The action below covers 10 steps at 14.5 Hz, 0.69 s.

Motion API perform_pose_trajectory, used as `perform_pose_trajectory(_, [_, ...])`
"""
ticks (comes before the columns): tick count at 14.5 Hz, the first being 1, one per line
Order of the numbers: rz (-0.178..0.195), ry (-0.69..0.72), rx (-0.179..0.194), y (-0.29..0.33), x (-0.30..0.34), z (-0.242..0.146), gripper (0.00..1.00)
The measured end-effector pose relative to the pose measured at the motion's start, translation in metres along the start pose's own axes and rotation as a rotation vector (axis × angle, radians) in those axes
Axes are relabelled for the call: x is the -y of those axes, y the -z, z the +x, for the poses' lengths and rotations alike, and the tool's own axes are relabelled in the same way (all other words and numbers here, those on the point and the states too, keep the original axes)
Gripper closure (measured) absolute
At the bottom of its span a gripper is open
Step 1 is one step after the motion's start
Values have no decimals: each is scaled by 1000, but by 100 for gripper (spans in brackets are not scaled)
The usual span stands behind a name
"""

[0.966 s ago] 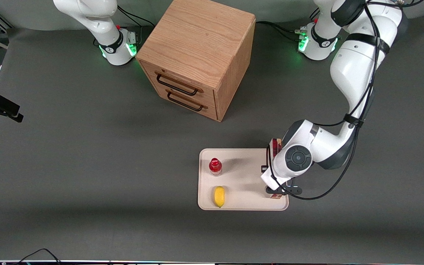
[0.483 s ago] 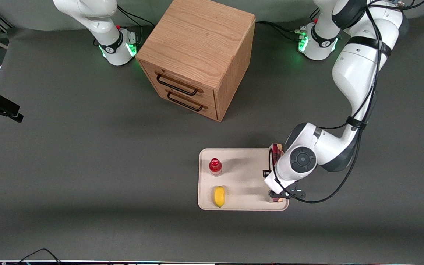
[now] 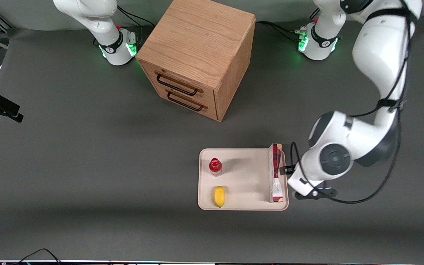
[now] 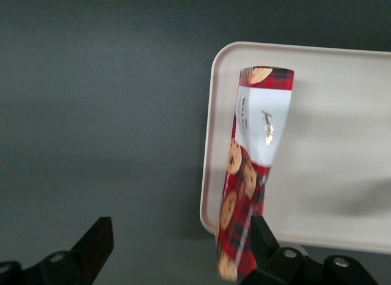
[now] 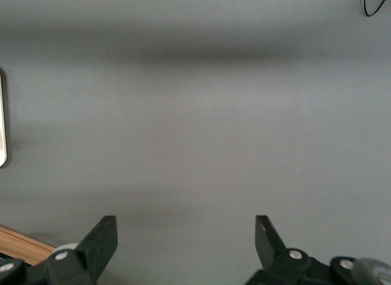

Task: Place red cookie box on tray
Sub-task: 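Lower the box onto the tray beside the yellow item, then open the left gripper and raise it away from the tray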

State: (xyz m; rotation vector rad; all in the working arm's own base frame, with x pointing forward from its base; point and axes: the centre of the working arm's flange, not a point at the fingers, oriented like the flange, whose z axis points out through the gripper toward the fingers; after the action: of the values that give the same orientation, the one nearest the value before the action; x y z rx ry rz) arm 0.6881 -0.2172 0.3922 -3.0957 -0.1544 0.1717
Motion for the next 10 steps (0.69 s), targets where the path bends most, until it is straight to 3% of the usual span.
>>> perform_pose_trajectory(1, [-3, -2, 8, 33, 14, -9, 0])
perform_pose_trajectory(6, [76, -129, 116, 154, 109, -75, 0])
perform_pose_trajectory(10, [46, -173, 160, 190, 175, -123, 0])
